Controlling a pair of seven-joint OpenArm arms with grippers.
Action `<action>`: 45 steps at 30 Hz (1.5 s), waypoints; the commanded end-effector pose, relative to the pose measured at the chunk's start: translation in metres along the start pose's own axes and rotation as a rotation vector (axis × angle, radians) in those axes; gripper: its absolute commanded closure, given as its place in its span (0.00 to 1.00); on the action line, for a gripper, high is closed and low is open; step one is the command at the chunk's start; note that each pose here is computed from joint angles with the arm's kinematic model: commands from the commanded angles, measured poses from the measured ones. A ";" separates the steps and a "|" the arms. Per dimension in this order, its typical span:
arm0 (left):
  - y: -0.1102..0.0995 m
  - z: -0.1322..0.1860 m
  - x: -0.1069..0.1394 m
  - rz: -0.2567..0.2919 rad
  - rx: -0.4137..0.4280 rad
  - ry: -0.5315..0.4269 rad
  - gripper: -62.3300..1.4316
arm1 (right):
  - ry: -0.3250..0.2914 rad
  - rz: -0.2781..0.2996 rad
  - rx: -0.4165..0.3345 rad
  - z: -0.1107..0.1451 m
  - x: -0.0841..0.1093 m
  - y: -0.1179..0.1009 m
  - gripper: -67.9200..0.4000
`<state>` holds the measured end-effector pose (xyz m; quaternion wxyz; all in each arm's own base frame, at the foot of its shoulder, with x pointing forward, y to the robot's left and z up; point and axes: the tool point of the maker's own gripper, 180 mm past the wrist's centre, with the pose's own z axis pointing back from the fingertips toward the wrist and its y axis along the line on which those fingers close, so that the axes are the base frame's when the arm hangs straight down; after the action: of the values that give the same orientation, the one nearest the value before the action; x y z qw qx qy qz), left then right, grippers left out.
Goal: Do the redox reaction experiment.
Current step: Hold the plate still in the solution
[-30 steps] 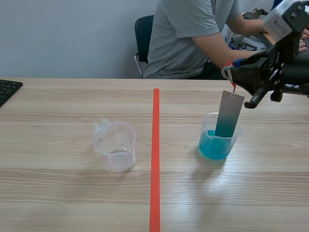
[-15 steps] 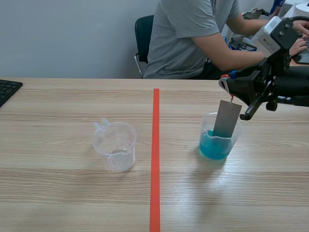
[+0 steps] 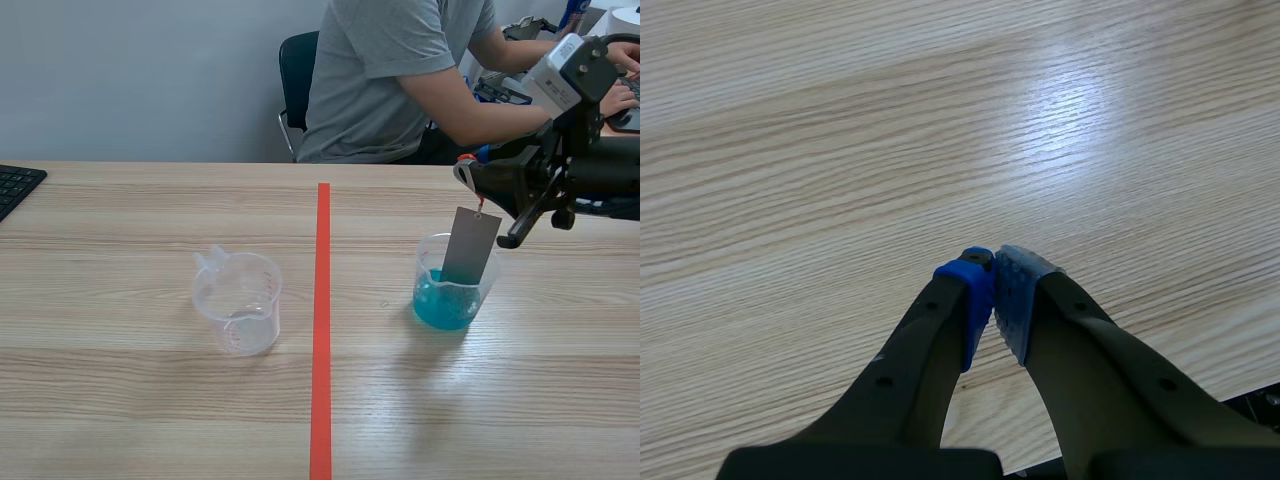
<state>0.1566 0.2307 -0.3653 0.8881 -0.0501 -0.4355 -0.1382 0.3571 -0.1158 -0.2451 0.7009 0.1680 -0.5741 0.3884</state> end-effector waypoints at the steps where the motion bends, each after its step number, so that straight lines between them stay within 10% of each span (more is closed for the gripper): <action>1: -0.001 -0.001 0.006 -0.001 -0.005 -0.019 0.92 | -0.025 0.020 -0.007 0.001 0.011 -0.005 0.97; 28: -0.001 -0.001 0.006 -0.001 -0.005 -0.019 0.92 | -0.022 0.026 -0.006 0.002 0.011 -0.006 0.97; 45: -0.001 -0.001 0.005 0.000 -0.007 -0.018 0.92 | -0.046 0.053 -0.057 0.018 0.053 -0.022 0.97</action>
<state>0.1566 0.2306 -0.3654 0.8881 -0.0501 -0.4355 -0.1380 0.3616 -0.1203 -0.2041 0.6967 0.1477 -0.5886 0.3825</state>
